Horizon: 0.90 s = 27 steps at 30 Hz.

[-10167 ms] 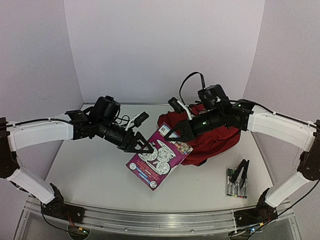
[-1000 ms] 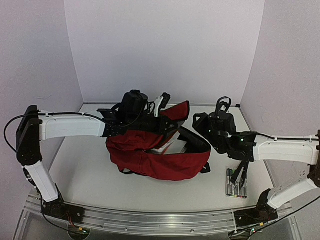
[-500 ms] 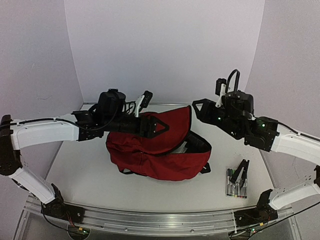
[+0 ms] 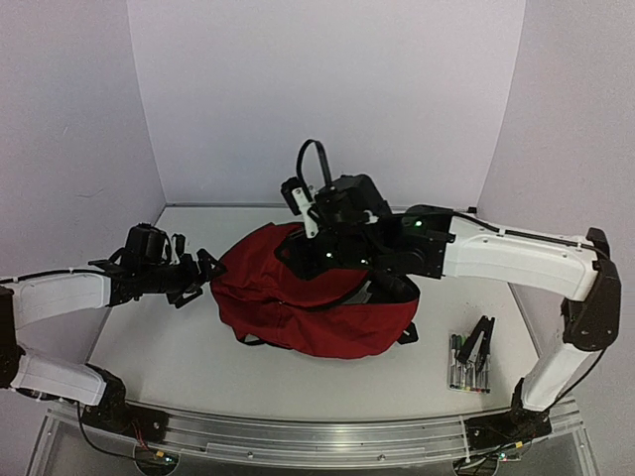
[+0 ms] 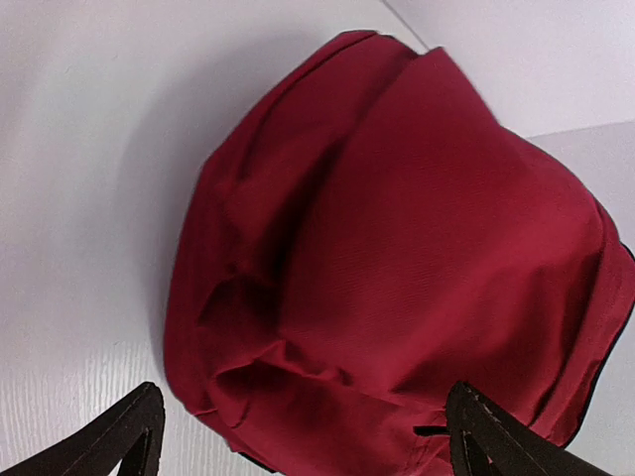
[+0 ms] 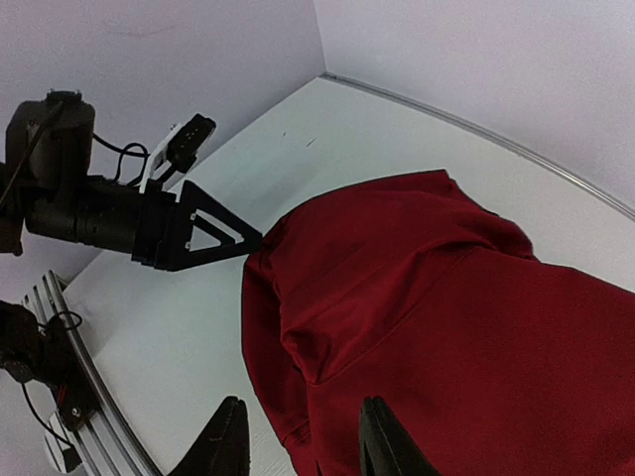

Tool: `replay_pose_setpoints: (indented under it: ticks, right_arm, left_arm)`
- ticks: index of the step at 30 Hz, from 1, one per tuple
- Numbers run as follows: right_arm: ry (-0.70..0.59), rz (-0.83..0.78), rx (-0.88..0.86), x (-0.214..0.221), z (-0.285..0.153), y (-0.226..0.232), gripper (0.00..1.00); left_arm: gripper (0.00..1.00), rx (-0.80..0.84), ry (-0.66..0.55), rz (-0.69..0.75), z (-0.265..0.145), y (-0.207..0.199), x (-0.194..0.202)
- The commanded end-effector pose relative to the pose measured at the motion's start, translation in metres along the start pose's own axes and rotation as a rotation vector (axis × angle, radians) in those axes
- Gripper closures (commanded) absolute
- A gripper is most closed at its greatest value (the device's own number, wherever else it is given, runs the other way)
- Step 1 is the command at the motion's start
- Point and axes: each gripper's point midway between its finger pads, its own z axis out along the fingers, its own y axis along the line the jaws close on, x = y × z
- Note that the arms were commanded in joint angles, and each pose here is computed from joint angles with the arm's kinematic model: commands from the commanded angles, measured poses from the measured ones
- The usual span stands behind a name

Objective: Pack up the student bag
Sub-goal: Zip the student bag at the center of the board.

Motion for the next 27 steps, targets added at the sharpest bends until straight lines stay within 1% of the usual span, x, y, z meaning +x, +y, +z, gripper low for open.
replay_pose_setpoints:
  ticks: [1, 3, 5, 7, 10, 15, 18, 23, 26, 27]
  right_arm:
    - [0.117, -0.185, 0.046, 0.02, 0.021, 0.022, 0.62]
    - [0.173, -0.291, 0.116, 0.038, 0.037, 0.03, 0.6]
    - [0.223, -0.397, 0.185, 0.055, 0.051, 0.038, 0.6]
    - [0.261, -0.477, 0.214, 0.071, 0.062, 0.046, 0.62]
    - [0.287, -0.564, 0.223, 0.084, 0.076, 0.053, 0.62]
    - [0.293, -0.648, 0.251, 0.088, 0.089, 0.055, 0.62]
    - [0.301, -0.685, 0.274, 0.091, 0.097, 0.052, 0.62]
    - [0.327, -0.766, 0.376, 0.103, 0.108, 0.035, 0.62]
    - [0.335, -0.798, 0.427, 0.106, 0.112, 0.026, 0.62]
    - [0.338, -0.801, 0.429, 0.107, 0.113, 0.025, 0.63]
  left_arm:
    - [0.01, 0.089, 0.007, -0.136, 0.005, 0.003, 0.004]
    - [0.04, 0.086, 0.024, -0.164, 0.011, 0.01, 0.01]
    - [0.13, 0.089, 0.034, -0.188, 0.016, 0.015, 0.013]
    - [0.21, 0.102, 0.043, -0.203, 0.02, 0.016, 0.016]
    - [0.29, 0.105, 0.056, -0.209, 0.026, 0.018, 0.018]
    - [0.4, 0.098, 0.088, -0.226, 0.037, 0.025, 0.024]
    - [0.53, 0.095, 0.098, -0.234, 0.043, 0.028, 0.025]
    - [0.87, 0.091, 0.109, -0.235, 0.049, 0.03, 0.026]
    - [0.99, 0.092, 0.118, -0.237, 0.051, 0.031, 0.027]
    - [0.99, 0.094, 0.119, -0.237, 0.051, 0.031, 0.028]
